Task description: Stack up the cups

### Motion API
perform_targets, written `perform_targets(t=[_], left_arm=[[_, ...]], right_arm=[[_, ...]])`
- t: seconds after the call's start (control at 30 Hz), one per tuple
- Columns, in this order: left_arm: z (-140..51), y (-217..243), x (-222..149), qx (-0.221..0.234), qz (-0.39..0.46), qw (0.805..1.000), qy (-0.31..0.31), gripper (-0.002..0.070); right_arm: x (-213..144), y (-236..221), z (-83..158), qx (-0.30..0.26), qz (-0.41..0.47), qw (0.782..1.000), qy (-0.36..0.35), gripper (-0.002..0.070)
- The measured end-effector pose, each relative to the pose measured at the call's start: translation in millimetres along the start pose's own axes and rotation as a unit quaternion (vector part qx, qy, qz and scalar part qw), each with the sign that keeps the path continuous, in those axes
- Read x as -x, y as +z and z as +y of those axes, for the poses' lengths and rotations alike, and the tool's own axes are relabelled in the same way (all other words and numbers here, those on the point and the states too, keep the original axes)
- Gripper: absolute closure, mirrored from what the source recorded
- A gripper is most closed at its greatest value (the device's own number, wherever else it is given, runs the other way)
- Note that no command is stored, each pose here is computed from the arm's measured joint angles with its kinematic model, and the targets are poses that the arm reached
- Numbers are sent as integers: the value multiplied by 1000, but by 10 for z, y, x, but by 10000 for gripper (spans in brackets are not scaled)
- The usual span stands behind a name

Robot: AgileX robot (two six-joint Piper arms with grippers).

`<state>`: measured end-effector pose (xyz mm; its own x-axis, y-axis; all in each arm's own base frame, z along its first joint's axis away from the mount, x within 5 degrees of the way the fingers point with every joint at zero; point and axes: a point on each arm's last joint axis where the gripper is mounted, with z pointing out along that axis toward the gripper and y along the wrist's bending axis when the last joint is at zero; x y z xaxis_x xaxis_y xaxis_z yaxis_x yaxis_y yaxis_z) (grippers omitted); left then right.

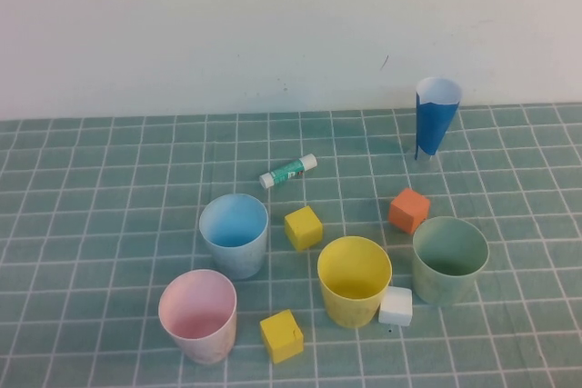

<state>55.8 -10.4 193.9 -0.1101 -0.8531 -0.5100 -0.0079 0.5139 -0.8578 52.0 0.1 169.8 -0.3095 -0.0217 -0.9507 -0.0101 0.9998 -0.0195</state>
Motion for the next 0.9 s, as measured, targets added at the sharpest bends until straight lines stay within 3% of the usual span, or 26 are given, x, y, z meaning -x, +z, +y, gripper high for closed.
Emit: perform_targets(t=[0.07,0.13,0.2,0.3,0.47,0.6,0.83,0.9], left_arm=[[-11,-1,17,-4,-8,1000,13,678],[-143,-25,21,-8,30,995,96,678],[-366,-29,71,-3,91,980,176,678],[-755,32,246,16,183,942,280,678],[-1180,315,550,68,309,857,408,678],[-1385,712,662,106,398,787,460,678],[-1498,1465,362,178,509,663,520,678],[-1521,1586,227,182,521,644,531,678]], right_arm=[[0,0,0,0,0,1000,0,678],[0,0,0,0,0,1000,0,678],[0,0,0,0,0,1000,0,678],[0,0,1,0,0,1000,1,678],[0,0,1,1,0,1000,2,678],[0,0,1,1,0,1000,2,678],[-1,0,2,1,1,1000,2,678],[5,-2,1,1,0,1000,2,678]])
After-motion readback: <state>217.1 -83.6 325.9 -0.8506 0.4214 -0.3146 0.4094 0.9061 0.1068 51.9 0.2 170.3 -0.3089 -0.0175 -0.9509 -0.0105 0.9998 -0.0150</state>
